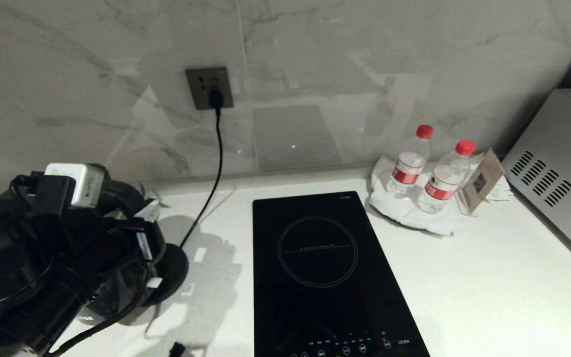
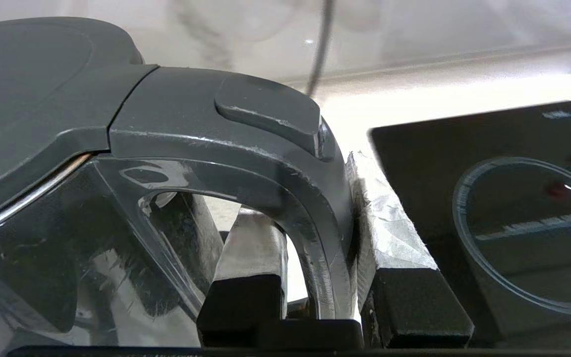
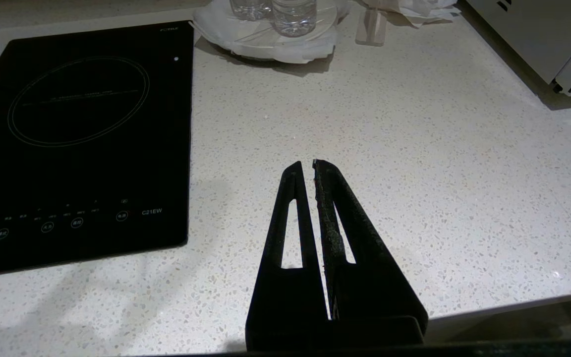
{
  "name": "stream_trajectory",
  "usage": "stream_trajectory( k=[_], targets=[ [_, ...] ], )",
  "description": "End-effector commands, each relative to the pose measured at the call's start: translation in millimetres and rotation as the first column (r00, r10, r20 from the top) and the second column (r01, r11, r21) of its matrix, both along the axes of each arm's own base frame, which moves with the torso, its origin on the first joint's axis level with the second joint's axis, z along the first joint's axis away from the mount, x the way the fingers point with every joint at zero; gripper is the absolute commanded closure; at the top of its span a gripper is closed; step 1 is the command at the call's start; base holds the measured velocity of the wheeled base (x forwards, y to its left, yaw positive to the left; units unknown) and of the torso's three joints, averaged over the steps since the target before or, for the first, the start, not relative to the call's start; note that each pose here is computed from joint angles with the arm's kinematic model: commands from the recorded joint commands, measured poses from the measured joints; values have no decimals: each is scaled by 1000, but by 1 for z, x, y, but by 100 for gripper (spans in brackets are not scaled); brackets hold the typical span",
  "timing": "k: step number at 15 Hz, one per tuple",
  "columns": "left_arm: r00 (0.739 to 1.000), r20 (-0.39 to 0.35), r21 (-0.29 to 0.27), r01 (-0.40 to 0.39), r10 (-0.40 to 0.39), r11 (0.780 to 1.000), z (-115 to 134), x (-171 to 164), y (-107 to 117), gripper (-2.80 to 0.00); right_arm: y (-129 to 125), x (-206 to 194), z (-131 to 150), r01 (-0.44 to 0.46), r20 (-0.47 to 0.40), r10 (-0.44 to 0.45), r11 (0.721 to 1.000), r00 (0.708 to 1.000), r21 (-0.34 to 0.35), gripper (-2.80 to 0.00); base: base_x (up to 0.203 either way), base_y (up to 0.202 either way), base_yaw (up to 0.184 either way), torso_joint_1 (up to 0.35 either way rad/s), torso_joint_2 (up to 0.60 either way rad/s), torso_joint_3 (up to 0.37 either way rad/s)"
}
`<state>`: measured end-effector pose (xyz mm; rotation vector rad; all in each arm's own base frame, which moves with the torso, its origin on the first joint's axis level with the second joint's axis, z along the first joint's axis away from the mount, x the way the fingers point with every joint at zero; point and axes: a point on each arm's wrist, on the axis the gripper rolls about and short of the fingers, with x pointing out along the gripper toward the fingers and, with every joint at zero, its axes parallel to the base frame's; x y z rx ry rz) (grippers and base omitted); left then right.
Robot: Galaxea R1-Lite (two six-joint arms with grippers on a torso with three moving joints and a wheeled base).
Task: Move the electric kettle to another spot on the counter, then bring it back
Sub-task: Pick up the kettle
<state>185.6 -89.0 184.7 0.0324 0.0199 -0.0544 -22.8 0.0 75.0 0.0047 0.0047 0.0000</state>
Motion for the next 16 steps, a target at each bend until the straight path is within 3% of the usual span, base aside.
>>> stream_trajectory(
  k=[1,6,16],
  targets=[
    [1000,4,-3,7,-7,1000,0,-1,-1,0,0,0,0,0,0,0,1000,1000,1,0,0,0,0,0,0,0],
    [1000,1,-1,6,-6,1000,0,-1,-2,0,0,0,0,0,0,0,1000,1000,0,0,0,0,0,2,0,45],
    [1000,-16,8,3,-3,1000,-5,-3,0,0,0,0,0,0,0,0,1000,1000,0,0,0,0,0,1,2,192]
  ],
)
